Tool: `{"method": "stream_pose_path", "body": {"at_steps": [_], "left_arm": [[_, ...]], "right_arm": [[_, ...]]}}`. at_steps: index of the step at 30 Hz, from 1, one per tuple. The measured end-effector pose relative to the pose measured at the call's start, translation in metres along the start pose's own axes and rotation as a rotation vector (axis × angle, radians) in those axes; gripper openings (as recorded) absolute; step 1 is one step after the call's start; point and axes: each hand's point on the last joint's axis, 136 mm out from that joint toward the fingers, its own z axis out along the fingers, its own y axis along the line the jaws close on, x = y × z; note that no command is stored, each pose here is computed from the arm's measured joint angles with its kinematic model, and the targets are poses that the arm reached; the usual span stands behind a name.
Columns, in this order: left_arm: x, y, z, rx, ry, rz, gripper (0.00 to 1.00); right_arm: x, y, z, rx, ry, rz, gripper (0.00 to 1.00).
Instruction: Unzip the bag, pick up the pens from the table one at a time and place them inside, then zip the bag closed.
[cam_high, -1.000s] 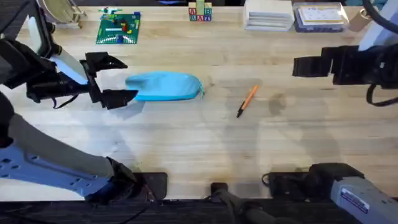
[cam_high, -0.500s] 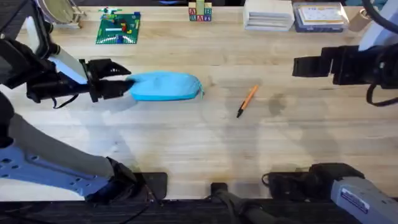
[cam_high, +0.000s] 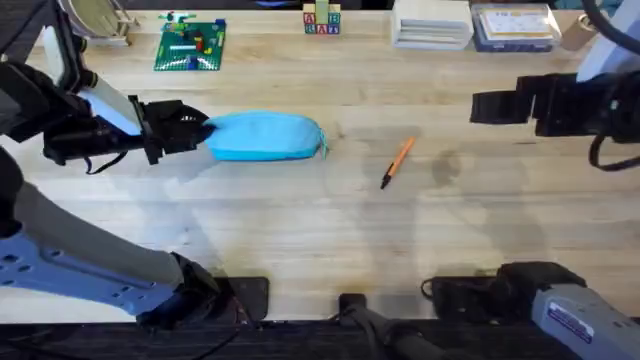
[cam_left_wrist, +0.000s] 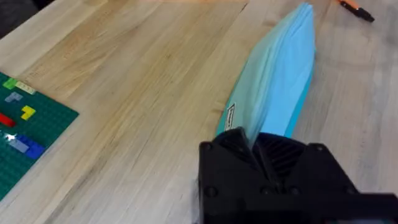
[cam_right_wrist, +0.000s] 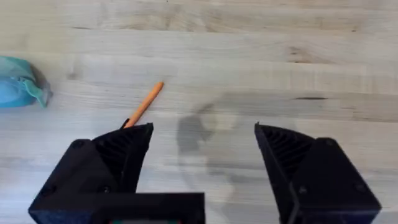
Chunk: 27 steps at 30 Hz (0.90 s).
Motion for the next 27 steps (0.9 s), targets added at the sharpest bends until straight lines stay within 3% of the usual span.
{"method": "stream_pose_path", "body": {"at_steps": [9, 27], "left_arm": [[0.000, 0.000, 0.000, 0.000, 0.000, 0.000, 0.044], [0.000, 0.000, 0.000, 0.000, 0.000, 0.000, 0.044]], "right_arm": [[0.000, 0.003, 0.000, -0.018, 0.000, -0.021, 0.997], [0.002, 0.077, -0.018, -0.463, -0.084, -0.394, 0.997]]}}
